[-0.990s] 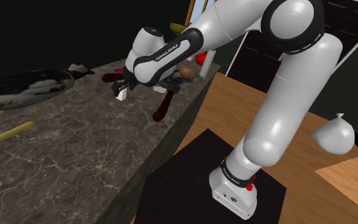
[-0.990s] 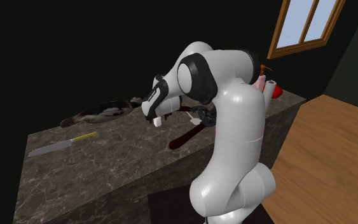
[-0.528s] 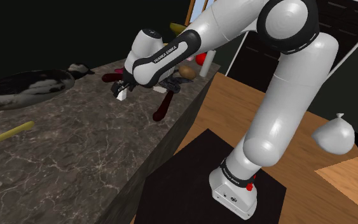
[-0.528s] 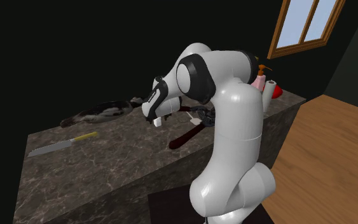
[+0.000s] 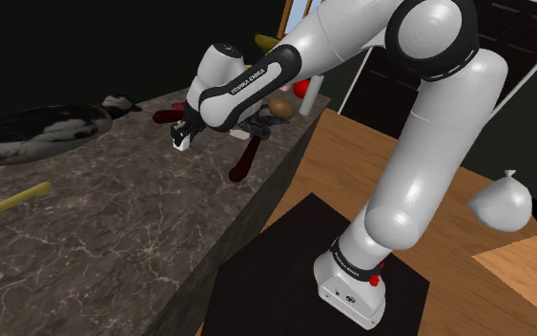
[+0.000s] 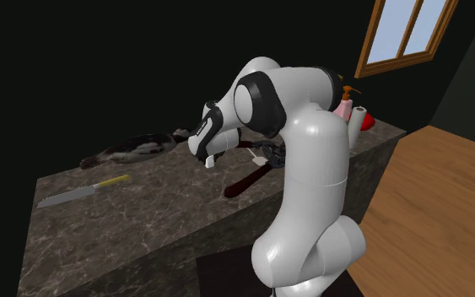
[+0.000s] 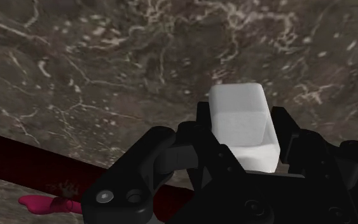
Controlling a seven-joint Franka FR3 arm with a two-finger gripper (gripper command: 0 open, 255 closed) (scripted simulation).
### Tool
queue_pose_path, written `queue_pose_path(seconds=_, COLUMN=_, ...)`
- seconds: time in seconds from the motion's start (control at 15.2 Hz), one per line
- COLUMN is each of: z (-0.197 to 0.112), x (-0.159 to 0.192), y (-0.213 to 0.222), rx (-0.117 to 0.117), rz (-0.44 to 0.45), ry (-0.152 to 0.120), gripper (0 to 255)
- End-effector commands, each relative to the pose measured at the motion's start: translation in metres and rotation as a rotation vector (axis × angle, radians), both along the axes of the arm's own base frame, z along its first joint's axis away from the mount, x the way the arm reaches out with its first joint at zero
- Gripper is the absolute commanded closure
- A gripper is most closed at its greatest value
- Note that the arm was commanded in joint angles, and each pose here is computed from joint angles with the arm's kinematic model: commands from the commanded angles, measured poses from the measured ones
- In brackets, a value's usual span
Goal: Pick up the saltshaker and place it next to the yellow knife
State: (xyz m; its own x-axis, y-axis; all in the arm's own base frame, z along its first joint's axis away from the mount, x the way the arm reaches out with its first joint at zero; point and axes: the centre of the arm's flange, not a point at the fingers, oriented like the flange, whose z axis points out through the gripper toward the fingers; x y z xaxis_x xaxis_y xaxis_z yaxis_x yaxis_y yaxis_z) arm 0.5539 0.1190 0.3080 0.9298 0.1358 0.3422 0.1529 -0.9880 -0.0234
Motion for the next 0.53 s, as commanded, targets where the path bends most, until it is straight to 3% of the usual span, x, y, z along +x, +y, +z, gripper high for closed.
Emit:
queue_pose_path(seconds=0.0, z=0.000, x=0.000, y=0.000, rx=0.000, rz=-0.001, ry=0.001, gripper=255)
queue_pose_path(seconds=0.46, z=0.026, x=0.000, y=0.000, rx=0.000, rz=-0.001, ry=0.001, gripper=255)
